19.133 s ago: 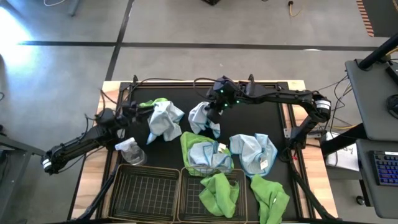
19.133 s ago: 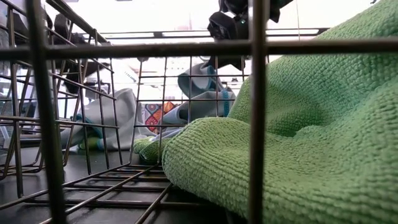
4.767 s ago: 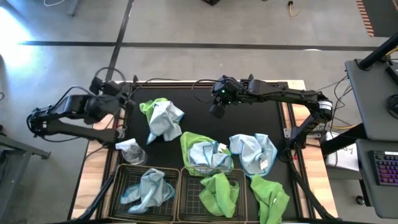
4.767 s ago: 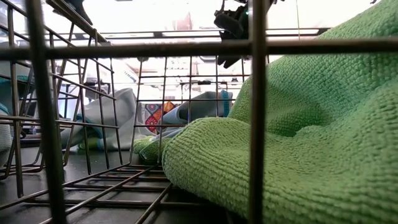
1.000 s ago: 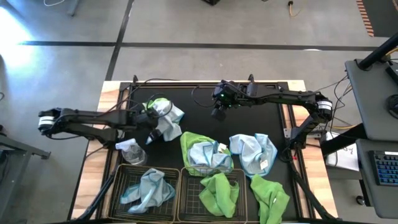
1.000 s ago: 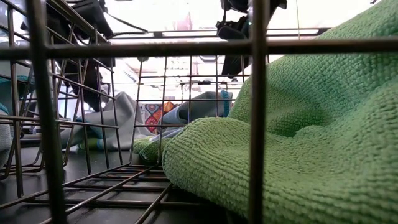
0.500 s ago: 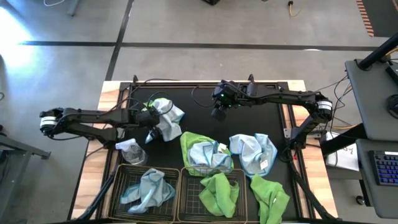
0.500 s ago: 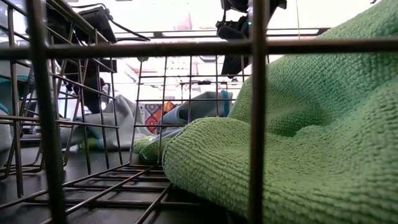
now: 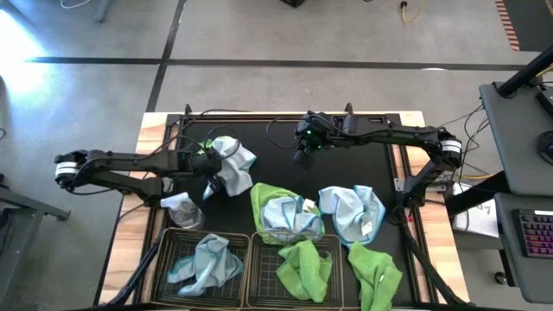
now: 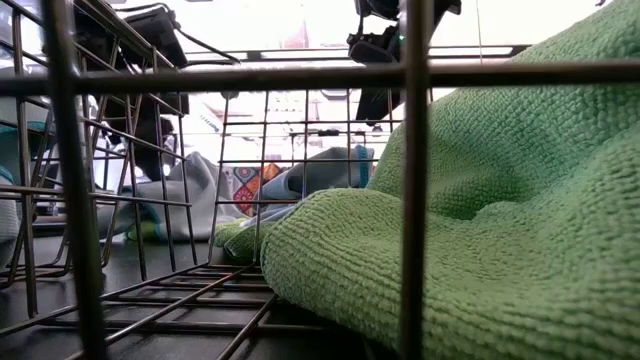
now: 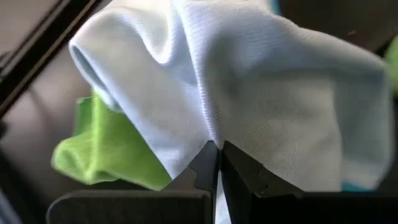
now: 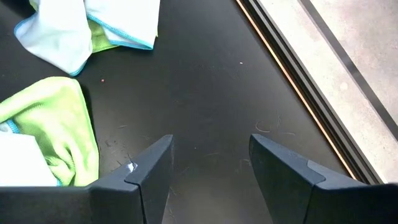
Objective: Sort microfiber towel by color & place in baskets
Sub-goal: Put the top blue towel into the left wire basket
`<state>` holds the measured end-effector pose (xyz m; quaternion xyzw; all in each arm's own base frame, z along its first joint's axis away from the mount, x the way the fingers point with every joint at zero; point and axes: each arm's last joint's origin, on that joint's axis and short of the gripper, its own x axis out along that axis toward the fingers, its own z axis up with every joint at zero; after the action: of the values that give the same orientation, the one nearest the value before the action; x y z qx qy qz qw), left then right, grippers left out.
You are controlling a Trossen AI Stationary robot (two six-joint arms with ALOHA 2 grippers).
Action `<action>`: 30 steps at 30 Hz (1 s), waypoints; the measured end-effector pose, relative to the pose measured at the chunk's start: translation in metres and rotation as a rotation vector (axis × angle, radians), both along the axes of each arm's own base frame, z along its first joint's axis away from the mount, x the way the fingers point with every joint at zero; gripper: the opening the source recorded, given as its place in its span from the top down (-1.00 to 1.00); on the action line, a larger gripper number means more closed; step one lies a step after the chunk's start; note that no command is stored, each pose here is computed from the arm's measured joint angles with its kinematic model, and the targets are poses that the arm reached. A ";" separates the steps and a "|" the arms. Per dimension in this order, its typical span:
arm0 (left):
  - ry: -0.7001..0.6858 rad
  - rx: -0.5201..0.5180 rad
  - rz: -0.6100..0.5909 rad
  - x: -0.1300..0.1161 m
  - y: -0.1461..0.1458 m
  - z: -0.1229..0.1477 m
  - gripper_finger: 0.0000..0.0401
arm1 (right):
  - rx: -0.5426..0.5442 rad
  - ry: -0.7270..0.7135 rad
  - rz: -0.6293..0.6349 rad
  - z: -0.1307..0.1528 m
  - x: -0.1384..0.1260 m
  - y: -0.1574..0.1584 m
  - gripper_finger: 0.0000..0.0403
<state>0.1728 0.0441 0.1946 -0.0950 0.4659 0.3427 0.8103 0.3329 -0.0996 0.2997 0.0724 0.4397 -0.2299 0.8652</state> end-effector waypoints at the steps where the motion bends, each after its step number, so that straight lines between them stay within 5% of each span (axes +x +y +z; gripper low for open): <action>1: -0.018 -0.015 -0.008 0.001 0.000 0.003 1.00 | 0.000 0.000 0.000 0.000 0.000 0.000 -0.02; 13: -0.254 0.041 -0.099 0.016 0.001 0.090 1.00 | 0.000 0.000 0.000 0.000 0.000 0.000 -0.02; 30: -0.386 0.105 -0.123 -0.003 -0.002 0.189 1.00 | 0.002 0.000 -0.003 0.000 0.000 0.000 -0.02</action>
<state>0.1702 0.0420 0.3833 -0.0880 0.2886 0.2915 0.9077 0.3328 -0.0995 0.2996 0.0740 0.4397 -0.2307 0.8648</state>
